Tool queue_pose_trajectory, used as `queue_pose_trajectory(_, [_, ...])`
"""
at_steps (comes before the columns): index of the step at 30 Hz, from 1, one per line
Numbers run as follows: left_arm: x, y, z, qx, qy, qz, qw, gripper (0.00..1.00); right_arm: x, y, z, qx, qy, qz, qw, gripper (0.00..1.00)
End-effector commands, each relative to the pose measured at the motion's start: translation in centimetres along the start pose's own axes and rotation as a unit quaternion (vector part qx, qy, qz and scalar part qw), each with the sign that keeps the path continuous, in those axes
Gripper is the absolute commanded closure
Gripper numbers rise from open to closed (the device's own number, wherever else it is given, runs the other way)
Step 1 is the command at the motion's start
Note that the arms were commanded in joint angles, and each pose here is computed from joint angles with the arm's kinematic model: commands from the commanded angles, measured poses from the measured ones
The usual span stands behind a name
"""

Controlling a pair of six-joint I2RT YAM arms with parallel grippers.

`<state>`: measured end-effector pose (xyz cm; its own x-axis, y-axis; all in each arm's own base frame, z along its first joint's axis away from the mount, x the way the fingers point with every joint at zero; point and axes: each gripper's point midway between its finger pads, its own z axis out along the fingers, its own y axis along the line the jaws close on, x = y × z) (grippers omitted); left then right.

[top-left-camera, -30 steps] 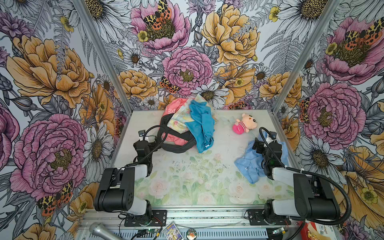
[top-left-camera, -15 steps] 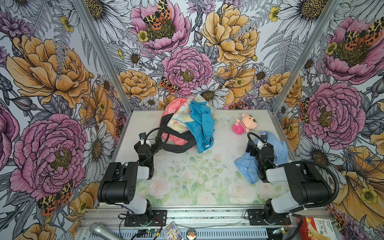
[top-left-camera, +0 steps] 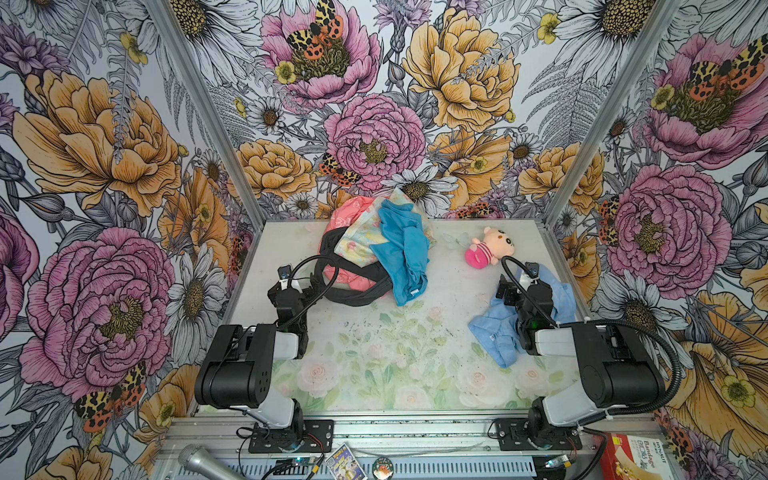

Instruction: Pick out a specific cloth from the pile

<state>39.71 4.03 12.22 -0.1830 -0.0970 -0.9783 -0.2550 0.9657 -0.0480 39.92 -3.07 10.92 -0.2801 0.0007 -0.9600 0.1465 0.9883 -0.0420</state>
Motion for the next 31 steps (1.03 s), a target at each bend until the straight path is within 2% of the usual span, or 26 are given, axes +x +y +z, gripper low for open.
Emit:
queue_pose_trajectory(1, [-0.94,-0.12,-0.09,-0.003,-0.019,0.006,1.0,0.01,-0.49,0.44,0.06,-0.01,-0.007,0.008,1.0,0.01])
queue_pose_trajectory(31, [-0.98,-0.16,-0.08,-0.003,-0.02,0.006,1.0,0.01,-0.42,0.73,0.13,-0.022,-0.004,0.005,1.0,0.01])
